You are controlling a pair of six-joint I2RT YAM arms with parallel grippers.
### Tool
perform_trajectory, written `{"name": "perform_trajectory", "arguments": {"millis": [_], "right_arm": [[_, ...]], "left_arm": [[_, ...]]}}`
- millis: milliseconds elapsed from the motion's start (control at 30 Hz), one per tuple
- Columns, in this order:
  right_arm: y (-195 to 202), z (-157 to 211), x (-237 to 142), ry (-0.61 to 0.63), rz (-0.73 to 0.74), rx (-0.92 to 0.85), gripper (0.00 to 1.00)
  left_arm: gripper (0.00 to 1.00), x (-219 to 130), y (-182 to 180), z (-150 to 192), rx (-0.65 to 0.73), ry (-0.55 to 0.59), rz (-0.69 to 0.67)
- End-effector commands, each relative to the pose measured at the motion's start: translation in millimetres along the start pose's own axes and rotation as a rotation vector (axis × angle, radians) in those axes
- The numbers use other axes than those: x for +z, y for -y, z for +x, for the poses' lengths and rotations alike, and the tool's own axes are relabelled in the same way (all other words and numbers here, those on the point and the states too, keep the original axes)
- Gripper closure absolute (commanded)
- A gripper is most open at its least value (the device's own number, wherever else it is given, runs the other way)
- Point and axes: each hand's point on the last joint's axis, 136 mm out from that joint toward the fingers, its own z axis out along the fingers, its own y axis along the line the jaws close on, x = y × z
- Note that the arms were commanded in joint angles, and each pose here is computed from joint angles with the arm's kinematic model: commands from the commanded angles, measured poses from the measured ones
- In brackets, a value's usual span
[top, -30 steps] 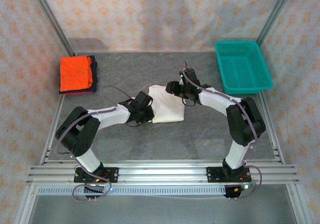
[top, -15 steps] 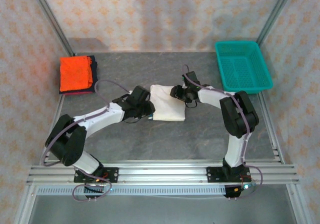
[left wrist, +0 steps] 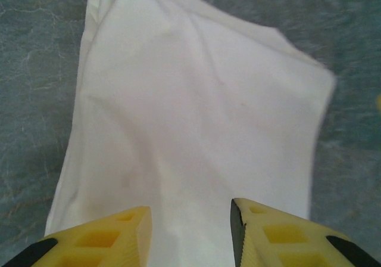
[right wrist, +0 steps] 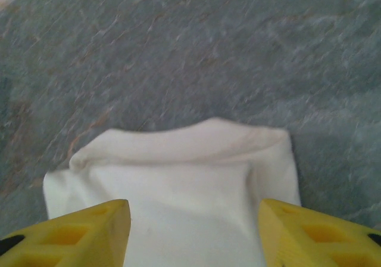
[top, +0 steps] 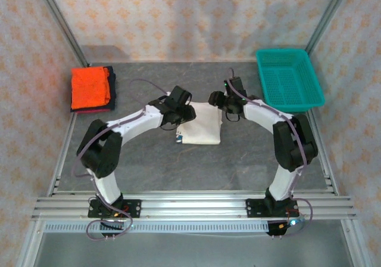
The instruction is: Fold and stack the t-shirts
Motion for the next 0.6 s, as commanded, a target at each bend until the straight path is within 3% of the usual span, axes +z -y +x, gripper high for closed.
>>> {"name": "perform_trajectory", "arguments": {"millis": [0, 300, 433, 567], "right_arm": [[8, -2, 17, -0.025, 0.060, -0.021, 0.47], [16, 13, 45, -0.117, 0.075, -0.007, 0.69], [14, 6, 39, -0.095, 0.073, -0.019, 0.99], [17, -11, 26, -0.017, 0.099, -0.028, 1.00]], "left_arm": [[0.61, 11, -2, -13, 0.002, 0.004, -0.016], [0.62, 28, -21, -2, -0.023, -0.034, -0.051], [0.62, 31, -25, 3, -0.029, -0.046, -0.056], [0.62, 29, -31, 9, -0.032, -0.054, -0.060]]}}
